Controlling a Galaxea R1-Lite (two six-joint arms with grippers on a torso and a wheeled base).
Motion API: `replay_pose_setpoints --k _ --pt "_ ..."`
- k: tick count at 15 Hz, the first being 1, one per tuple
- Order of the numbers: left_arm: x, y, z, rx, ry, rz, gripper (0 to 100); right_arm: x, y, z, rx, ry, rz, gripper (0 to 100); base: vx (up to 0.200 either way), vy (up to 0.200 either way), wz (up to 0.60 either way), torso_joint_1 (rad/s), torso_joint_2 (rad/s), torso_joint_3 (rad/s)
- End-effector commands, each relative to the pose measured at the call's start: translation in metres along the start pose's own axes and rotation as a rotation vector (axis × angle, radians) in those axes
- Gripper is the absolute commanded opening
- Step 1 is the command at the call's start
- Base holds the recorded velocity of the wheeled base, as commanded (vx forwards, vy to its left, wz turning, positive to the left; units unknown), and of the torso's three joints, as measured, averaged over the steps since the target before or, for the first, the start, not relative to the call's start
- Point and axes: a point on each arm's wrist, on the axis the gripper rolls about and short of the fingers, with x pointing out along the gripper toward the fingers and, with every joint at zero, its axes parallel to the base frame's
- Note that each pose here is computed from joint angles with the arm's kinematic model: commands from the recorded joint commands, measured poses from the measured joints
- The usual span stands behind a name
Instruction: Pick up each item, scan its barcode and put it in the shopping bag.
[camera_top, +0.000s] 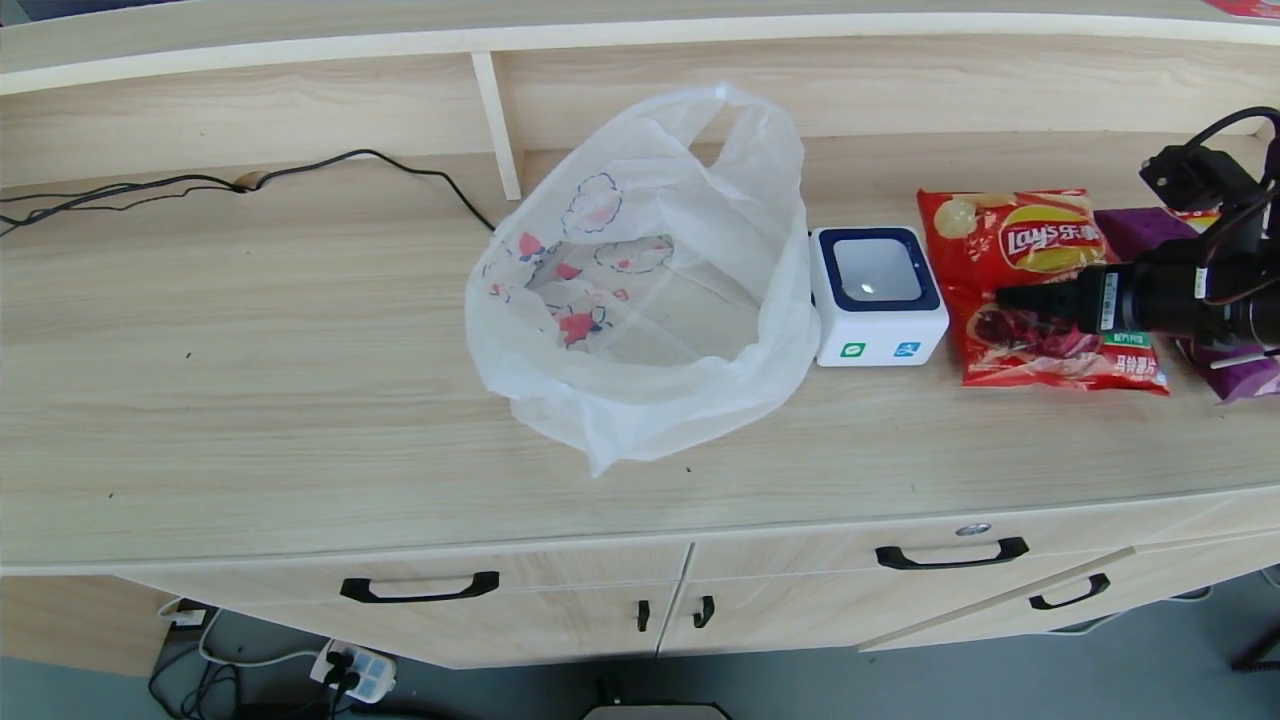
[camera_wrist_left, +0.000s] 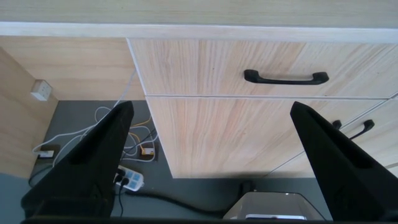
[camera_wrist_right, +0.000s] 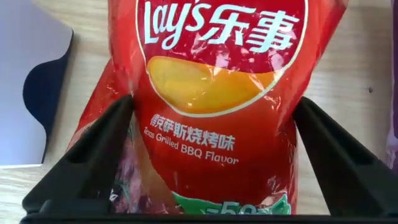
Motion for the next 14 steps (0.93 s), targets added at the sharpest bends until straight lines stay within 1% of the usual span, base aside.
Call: replay_pose_setpoints --k 1,4,7,8,9,10,12,14 --pt "0.000 0.000 0.000 0.001 0.001 0.001 100 -0.009 0.003 0.001 -0.003 -0.009 0.002 0 0.000 0.000 0.00 0.000 0.00 0.000" --pt "0.000 0.000 0.000 0.001 0.001 -0.001 100 -0.024 0.010 -0.004 -0.007 -0.016 0.011 0 0.000 0.000 0.00 0.000 0.00 0.000" --pt "0.000 0.000 0.000 -0.001 0.003 -0.001 100 -0.026 0.015 -0.008 -0.022 -0.074 0.025 0 0.000 0.000 0.00 0.000 0.00 0.000" --pt "0.000 0.000 0.000 -0.001 0.001 -0.001 100 -0.026 0.015 -0.009 -0.023 -0.078 0.024 0 0.000 0.000 0.00 0.000 0.00 0.000" --pt "0.000 0.000 0.000 -0.002 0.003 -0.001 100 -0.028 0.016 -0.010 -0.010 -0.136 0.044 0 0.000 0.000 0.00 0.000 0.00 0.000" --pt "0.000 0.000 0.000 -0.002 0.003 -0.001 100 -0.036 0.019 -0.008 0.027 -0.161 0.061 0 0.000 0.000 0.00 0.000 0.00 0.000" --pt "0.000 0.000 0.000 -0.002 0.003 0.001 100 -0.063 0.037 -0.006 0.090 -0.199 0.179 0 0.000 0.000 0.00 0.000 0.00 0.000" --pt "0.000 0.000 0.000 -0.002 0.003 -0.001 100 -0.092 0.047 -0.013 0.113 -0.218 0.268 0 0.000 0.000 0.00 0.000 0.00 0.000"
